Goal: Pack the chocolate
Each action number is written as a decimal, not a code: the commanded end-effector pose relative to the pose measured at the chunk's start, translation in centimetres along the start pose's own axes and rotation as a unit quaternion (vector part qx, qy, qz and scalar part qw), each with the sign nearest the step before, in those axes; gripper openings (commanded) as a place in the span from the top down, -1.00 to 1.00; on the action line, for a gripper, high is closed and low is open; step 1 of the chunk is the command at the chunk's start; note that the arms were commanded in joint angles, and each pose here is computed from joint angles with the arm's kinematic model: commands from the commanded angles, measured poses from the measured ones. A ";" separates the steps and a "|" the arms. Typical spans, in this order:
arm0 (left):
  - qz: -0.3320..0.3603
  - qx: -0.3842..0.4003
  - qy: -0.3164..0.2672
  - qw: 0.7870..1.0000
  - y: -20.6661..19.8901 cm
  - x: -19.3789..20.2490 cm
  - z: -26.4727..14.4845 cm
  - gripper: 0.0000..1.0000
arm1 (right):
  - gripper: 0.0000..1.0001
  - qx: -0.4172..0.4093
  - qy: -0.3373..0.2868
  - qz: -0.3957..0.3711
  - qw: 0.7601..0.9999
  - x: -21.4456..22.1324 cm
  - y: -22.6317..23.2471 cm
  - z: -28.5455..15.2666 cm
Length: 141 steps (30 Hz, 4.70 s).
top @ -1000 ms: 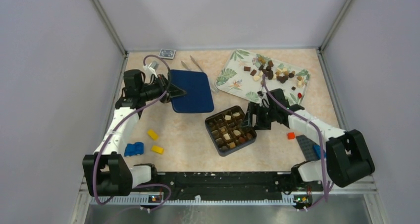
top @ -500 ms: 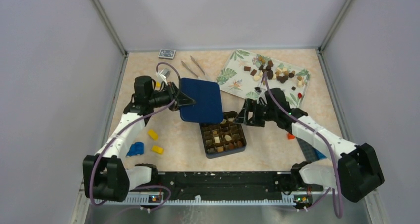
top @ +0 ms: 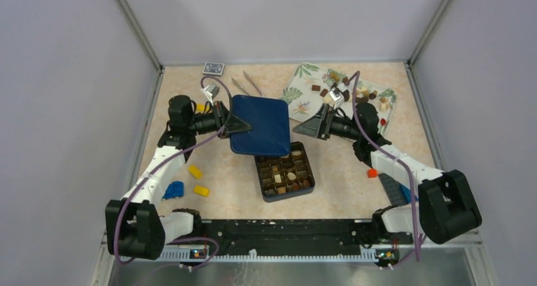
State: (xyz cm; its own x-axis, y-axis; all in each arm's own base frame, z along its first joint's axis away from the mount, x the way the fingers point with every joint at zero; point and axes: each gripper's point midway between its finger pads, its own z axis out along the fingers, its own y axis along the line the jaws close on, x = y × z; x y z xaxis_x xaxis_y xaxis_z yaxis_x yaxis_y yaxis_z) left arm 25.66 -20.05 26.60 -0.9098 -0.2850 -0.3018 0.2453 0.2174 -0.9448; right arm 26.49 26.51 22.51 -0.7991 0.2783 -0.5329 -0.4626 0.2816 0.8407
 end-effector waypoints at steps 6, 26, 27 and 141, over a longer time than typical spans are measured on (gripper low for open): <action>0.054 0.052 0.015 0.997 -3.2 0.7 0.2 1.00 | -0.56 -0.143 0.020 -0.015 0.989 0.2 5.0 1.7; 0.067 0.075 0.028 0.995 -4.4 1.5 0.3 0.78 | 0.35 -0.291 0.015 0.023 0.956 0.3 8.8 1.4; 0.068 0.075 0.027 0.995 -4.5 1.4 0.3 0.75 | 0.35 -0.295 0.016 0.024 0.955 0.3 9.0 1.4; -0.012 -0.202 0.021 0.979 16.4 9.6 1.2 -0.19 | 1.00 -0.027 0.161 0.183 0.969 10.3 -8.1 -1.2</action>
State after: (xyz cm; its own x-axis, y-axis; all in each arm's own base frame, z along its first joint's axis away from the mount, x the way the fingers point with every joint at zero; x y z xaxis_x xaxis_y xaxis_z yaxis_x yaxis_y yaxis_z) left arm 19.58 -19.99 7.68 -0.9473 -0.2587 -0.1890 0.0161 0.5508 -0.8345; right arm 21.12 26.35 10.73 -0.9925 0.0280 -0.1188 -0.1128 0.1613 0.9804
